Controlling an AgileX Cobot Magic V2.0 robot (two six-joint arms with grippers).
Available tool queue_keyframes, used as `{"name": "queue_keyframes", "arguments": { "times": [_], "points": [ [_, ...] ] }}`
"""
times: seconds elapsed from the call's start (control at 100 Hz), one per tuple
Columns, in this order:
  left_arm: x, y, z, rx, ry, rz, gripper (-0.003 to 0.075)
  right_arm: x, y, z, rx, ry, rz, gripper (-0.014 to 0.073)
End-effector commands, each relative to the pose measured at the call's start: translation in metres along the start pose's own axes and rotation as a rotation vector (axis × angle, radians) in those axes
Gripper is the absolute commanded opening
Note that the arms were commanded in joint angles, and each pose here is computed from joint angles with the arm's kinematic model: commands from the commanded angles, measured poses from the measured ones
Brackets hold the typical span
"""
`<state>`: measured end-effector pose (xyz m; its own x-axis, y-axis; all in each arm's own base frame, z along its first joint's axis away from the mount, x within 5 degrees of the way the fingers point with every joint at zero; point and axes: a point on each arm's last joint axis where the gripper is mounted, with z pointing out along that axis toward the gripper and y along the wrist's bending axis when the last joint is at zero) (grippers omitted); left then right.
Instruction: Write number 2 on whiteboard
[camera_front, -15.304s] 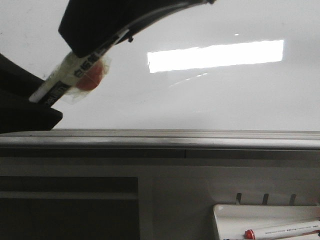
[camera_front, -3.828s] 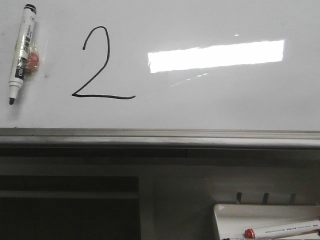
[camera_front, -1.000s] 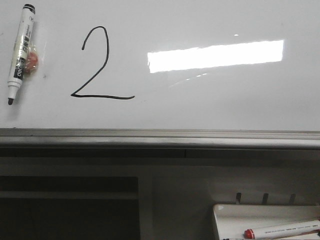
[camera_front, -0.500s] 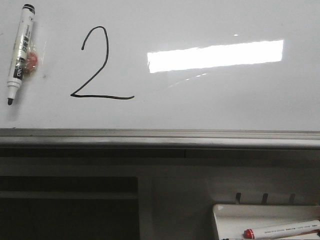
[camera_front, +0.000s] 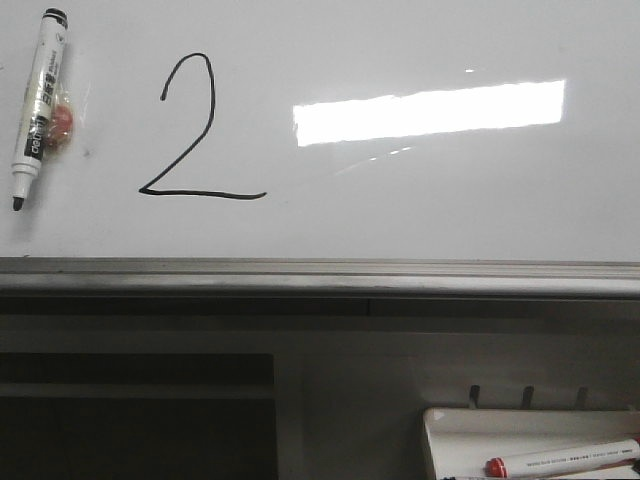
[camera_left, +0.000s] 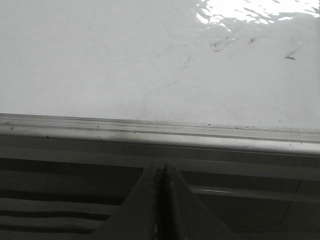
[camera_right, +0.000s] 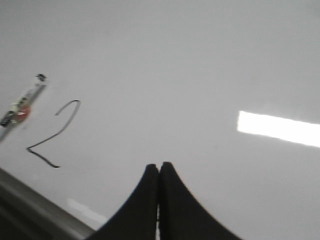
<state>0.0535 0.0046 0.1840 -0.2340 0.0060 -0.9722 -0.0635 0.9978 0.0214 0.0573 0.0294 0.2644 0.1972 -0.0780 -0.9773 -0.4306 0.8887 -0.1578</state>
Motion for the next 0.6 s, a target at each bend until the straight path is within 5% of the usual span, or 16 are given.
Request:
{"name": "queue_keyframes", "arguments": {
  "times": [0.0, 0.28, 0.59],
  "points": [
    [-0.003, 0.000, -0.001, 0.003, -0.081, -0.010, -0.0020, -0.014, -0.009, 0.000, 0.113, -0.072, -0.029, -0.0057],
    [-0.003, 0.000, -0.001, 0.003, -0.081, -0.011, -0.0020, -0.011, -0.025, -0.004, 0.382, -0.022, -0.080, -0.0057],
    [-0.003, 0.000, -0.001, 0.003, -0.081, -0.011, -0.0020, 0.026, -0.022, -0.006, 0.398, 0.035, -0.074, -0.0057]
  ]
}}
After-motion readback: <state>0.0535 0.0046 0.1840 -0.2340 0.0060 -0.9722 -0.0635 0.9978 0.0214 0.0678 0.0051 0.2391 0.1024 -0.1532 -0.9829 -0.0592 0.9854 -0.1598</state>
